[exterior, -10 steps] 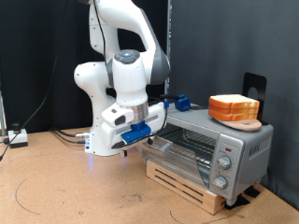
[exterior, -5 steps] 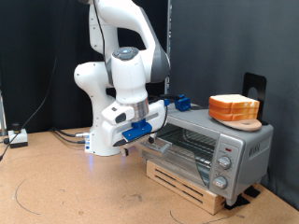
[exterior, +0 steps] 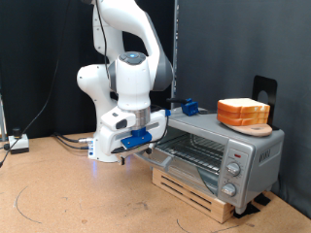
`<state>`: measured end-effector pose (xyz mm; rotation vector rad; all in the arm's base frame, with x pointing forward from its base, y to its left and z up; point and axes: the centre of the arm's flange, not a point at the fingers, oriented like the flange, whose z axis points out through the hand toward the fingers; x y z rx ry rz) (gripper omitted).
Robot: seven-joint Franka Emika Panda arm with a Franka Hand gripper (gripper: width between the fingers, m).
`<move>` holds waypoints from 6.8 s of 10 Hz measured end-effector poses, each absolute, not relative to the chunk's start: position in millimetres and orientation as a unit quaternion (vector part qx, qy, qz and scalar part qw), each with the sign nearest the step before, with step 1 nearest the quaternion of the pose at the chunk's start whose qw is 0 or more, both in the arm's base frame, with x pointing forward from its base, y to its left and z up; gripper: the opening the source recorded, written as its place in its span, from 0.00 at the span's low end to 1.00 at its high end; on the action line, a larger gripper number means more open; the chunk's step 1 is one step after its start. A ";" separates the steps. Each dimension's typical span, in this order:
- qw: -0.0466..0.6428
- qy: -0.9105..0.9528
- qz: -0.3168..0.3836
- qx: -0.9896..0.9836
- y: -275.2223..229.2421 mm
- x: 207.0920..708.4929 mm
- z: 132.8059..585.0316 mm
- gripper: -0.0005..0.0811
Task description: Make a piece of toast with the oven
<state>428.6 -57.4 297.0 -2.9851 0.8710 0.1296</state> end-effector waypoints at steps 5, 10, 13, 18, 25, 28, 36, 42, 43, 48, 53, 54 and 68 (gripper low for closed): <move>0.006 0.324 0.050 -0.945 -85.3 427.7 265.0 0.99; 0.019 0.304 0.045 -0.951 -87.8 433.2 259.2 0.99; 0.008 0.275 0.027 -0.961 -85.9 435.3 257.1 0.99; -0.011 0.295 0.032 -0.955 -92.4 437.3 241.9 0.99; 0.018 0.320 0.008 -0.947 -83.8 471.8 236.4 0.99; 0.004 0.330 0.013 -0.944 -82.4 483.1 225.8 0.99; -0.010 0.352 0.022 -0.936 -105.8 482.1 211.6 0.99; 0.043 0.344 0.039 -0.937 -123.2 485.2 256.2 0.99; 0.066 0.343 0.041 -0.936 -120.0 485.3 258.0 0.99; 0.205 0.266 0.097 -0.937 -96.6 469.1 318.0 0.99; 0.214 0.222 0.123 -0.943 -80.6 438.8 372.7 0.99; 0.213 0.221 0.119 -0.944 -78.3 428.2 379.1 0.99; 0.303 -0.274 -0.014 -0.913 0.9 389.8 490.4 0.99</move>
